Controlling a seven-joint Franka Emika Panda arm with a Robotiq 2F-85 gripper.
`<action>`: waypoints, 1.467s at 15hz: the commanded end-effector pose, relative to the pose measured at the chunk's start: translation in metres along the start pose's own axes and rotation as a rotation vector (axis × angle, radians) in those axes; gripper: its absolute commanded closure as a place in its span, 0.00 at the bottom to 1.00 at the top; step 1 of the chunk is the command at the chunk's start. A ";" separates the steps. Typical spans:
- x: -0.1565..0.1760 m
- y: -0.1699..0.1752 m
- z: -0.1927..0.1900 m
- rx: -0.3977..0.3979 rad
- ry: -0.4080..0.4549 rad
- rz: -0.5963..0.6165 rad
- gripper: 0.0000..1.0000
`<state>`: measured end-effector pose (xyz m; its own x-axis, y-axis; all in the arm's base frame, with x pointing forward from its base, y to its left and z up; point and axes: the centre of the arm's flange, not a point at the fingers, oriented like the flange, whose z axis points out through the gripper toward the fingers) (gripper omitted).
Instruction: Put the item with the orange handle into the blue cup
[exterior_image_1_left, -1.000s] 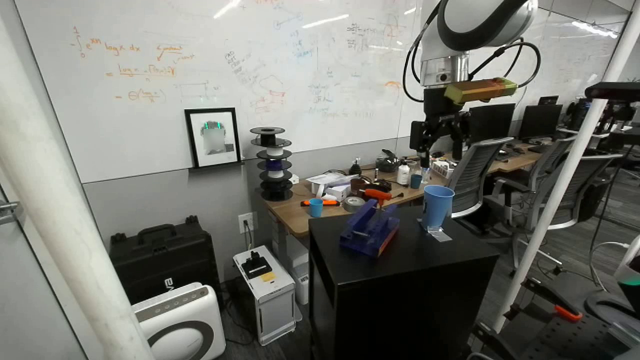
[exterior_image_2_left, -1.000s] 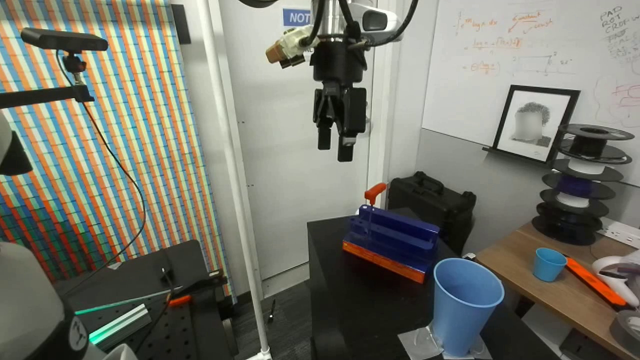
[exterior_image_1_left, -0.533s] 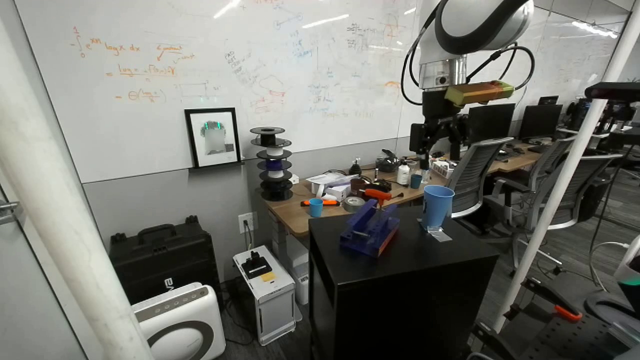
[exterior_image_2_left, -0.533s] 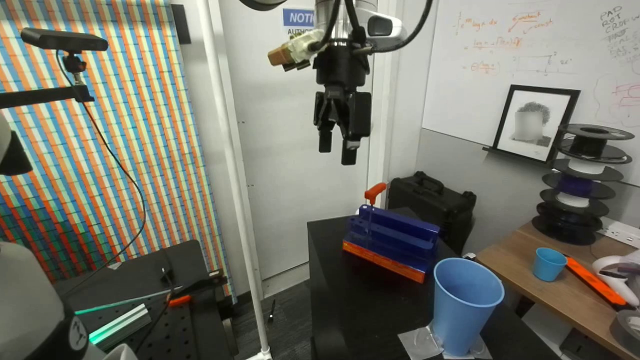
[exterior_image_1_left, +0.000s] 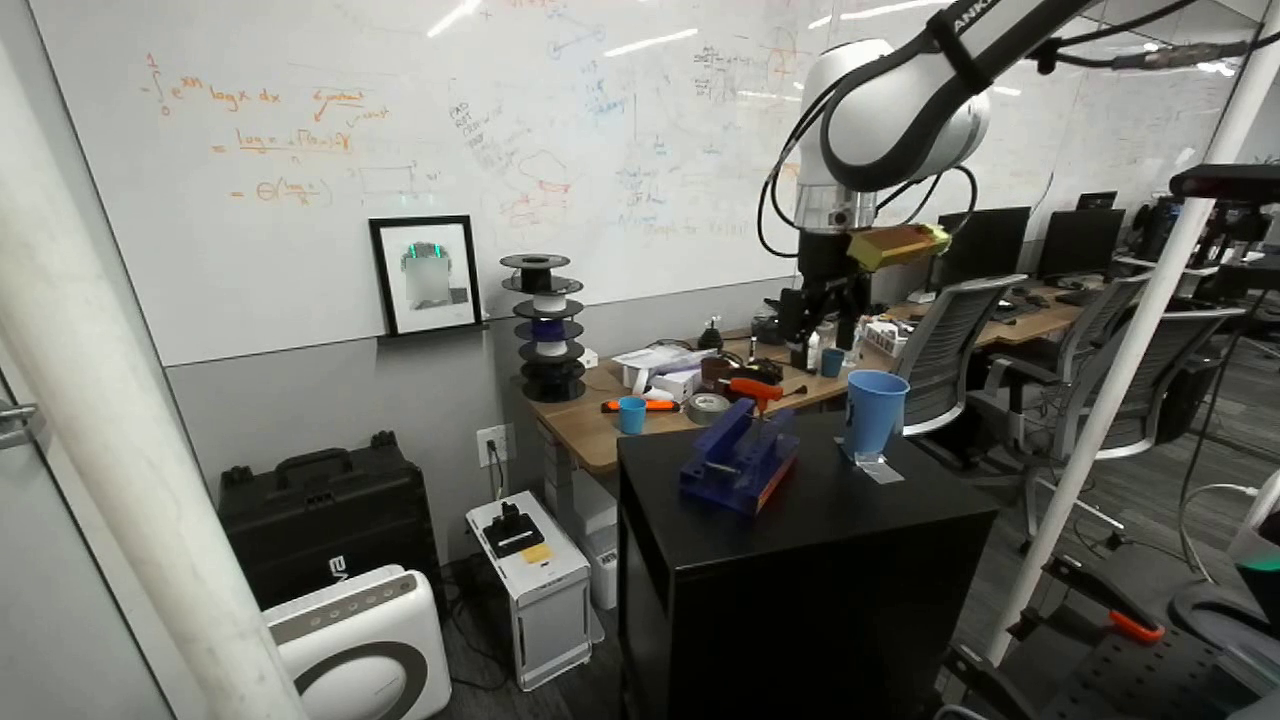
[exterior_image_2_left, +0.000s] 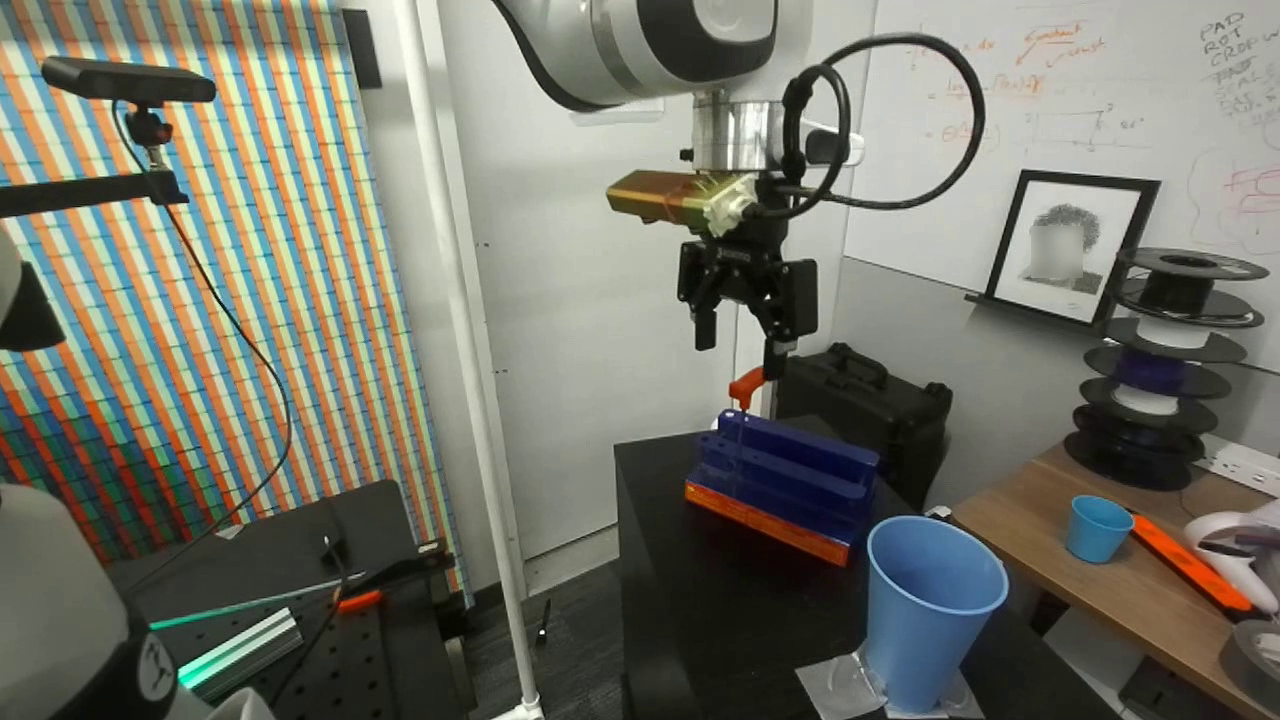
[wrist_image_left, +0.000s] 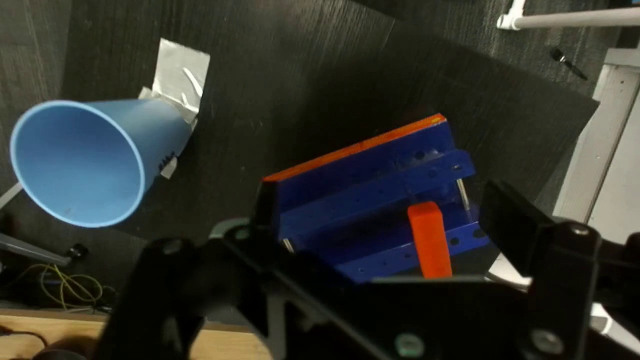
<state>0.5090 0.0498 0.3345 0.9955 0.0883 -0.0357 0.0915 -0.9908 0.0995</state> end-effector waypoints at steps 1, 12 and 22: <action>0.037 -0.012 0.025 -0.008 0.067 -0.054 0.00; 0.053 -0.034 0.065 0.070 0.060 -0.115 0.67; 0.044 -0.037 0.028 0.109 0.105 -0.174 0.87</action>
<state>0.5520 0.0825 0.2708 0.9726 0.2314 0.0247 0.2312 -0.9729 0.0083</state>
